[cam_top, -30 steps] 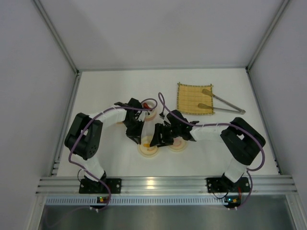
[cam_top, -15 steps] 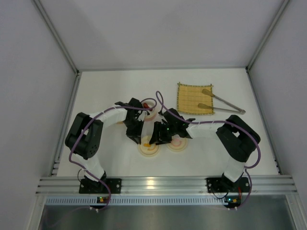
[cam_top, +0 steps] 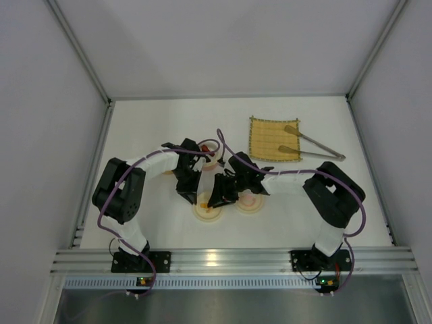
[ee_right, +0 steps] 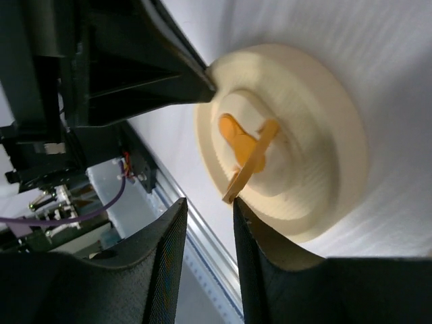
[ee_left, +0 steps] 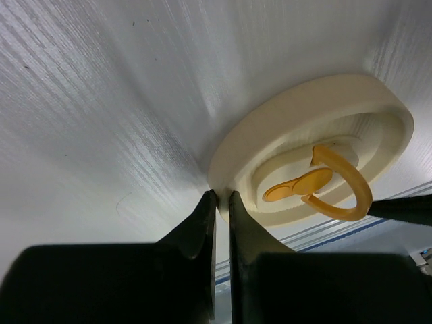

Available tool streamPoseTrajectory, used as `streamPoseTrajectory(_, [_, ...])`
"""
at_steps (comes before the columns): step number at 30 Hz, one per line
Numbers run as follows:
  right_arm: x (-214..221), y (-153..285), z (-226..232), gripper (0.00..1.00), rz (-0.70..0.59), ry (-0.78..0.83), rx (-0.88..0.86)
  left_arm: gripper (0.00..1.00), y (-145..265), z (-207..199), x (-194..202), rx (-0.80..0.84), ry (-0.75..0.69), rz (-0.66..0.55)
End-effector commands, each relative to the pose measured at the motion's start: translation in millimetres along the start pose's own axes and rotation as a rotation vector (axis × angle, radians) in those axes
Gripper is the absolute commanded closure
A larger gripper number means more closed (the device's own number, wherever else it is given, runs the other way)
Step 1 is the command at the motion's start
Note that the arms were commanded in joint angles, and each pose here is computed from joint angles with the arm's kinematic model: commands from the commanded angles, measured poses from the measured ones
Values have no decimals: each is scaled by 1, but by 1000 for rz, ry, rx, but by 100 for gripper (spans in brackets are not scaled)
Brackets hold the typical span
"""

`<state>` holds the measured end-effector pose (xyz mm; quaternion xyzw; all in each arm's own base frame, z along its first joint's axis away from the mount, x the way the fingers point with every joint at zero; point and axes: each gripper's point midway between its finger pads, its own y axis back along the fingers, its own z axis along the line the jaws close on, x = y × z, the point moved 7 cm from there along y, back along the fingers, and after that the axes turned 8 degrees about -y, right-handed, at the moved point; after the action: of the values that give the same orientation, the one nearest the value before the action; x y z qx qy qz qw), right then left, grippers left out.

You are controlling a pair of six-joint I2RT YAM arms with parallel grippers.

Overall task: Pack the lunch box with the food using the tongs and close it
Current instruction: Adjust the box lid at the center of the board, then pick up the box lid from the center of the board.

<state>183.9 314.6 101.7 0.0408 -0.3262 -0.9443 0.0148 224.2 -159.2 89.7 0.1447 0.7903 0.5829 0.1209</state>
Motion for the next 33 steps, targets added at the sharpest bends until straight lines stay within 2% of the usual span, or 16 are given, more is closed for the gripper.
streamPoseTrajectory(1, [-6, 8, 50, 67, 2, 107, -185, 100, -16, 8, -12, -57, 2, -44])
streamPoseTrajectory(11, [-9, 7, 54, 69, 14, 120, -189, 100, -14, 7, -12, -47, -7, -53])
streamPoseTrajectory(17, [-21, 51, 70, 63, -68, 248, -188, 99, 9, 8, -15, -65, -27, -157])
streamPoseTrajectory(19, [-25, 76, 79, 60, -117, 346, -204, 84, 24, 3, -14, -50, -53, -225])
streamPoseTrajectory(20, [-24, 85, 77, 57, -114, 410, -198, 72, 29, 1, -16, -42, -66, -272])
streamPoseTrajectory(22, [-20, 105, 82, 52, -138, 508, -182, 63, 48, -6, -16, -22, -87, -366])
streamPoseTrajectory(23, [-20, 112, 79, 49, -154, 589, -153, 49, 55, -8, -18, -15, -95, -402])
streamPoseTrajectory(25, [-17, 135, 72, 46, -182, 625, -110, 33, 69, -11, -20, -29, -102, -461])
streamPoseTrajectory(26, [-18, 143, 67, 35, -196, 659, -95, 27, 85, -15, -21, -34, -115, -516])
streamPoseTrajectory(27, [-20, 159, 59, 32, -233, 647, -79, 20, 94, -14, -21, -58, -124, -543])
streamPoseTrajectory(29, [-32, 180, 43, 30, -296, 634, -56, 20, 116, -18, -20, -72, -149, -614])
streamPoseTrajectory(31, [-34, 194, 27, 27, -334, 611, -8, 19, 125, -20, -17, -78, -175, -634])
streamPoseTrajectory(32, [-44, 206, 16, 18, -383, 617, 60, 16, 128, -23, -14, -65, -195, -631])
streamPoseTrajectory(33, [-47, 210, 10, 16, -385, 610, 106, 10, 129, -28, -8, -50, -226, -590])
